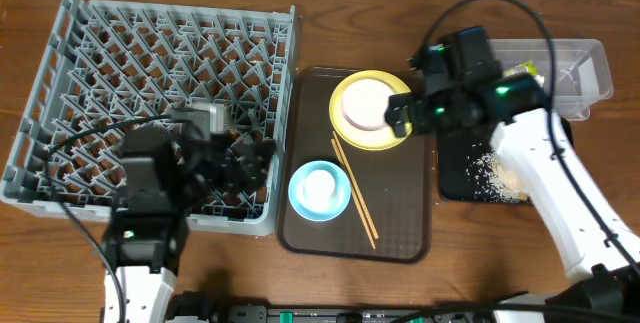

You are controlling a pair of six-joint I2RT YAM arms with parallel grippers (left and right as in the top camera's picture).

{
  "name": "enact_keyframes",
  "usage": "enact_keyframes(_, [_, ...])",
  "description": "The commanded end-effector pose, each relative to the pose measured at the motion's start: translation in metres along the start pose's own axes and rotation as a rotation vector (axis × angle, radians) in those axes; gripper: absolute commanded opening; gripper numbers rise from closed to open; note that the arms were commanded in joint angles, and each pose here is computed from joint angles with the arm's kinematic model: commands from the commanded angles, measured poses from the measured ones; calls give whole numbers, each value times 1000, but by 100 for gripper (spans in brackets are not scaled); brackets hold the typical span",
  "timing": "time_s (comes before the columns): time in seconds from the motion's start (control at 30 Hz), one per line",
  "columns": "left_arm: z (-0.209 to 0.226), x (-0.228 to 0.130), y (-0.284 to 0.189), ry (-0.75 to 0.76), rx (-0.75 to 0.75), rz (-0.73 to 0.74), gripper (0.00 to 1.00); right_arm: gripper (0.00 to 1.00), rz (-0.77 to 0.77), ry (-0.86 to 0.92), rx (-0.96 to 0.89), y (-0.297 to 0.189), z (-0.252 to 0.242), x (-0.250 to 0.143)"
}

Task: Sort waste into correct bins and load items into the dishwasher
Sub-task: 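Reach the left gripper to the blue bowl and grasp the white cup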

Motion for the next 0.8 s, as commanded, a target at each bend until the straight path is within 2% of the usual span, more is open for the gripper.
enact_keyframes(0.0, [-7,-1,12,25,119,36,98,99,0,62,12,-7,-14,4])
enact_keyframes(0.17, [-30,-12,35,126,183,136,99,99,-3,107,-8,-11,-30,7])
enact_keyframes(0.33, [-44,-25,59,220,248,304,99,99,0,120,-14,-12,-34,7])
enact_keyframes(0.77, [-76,-83,105,292,132,585,100,99,3,120,-15,-12,-34,6])
Point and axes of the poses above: each gripper's point midway between its finger pads, its own y axis out along the fingers, its own z axis along the line the jaws close on, x = y × z, the point moved 3 cm from there along -y, back along the fingers, and after that the axes turned 12 degrees about y, right-handed, at the moved point
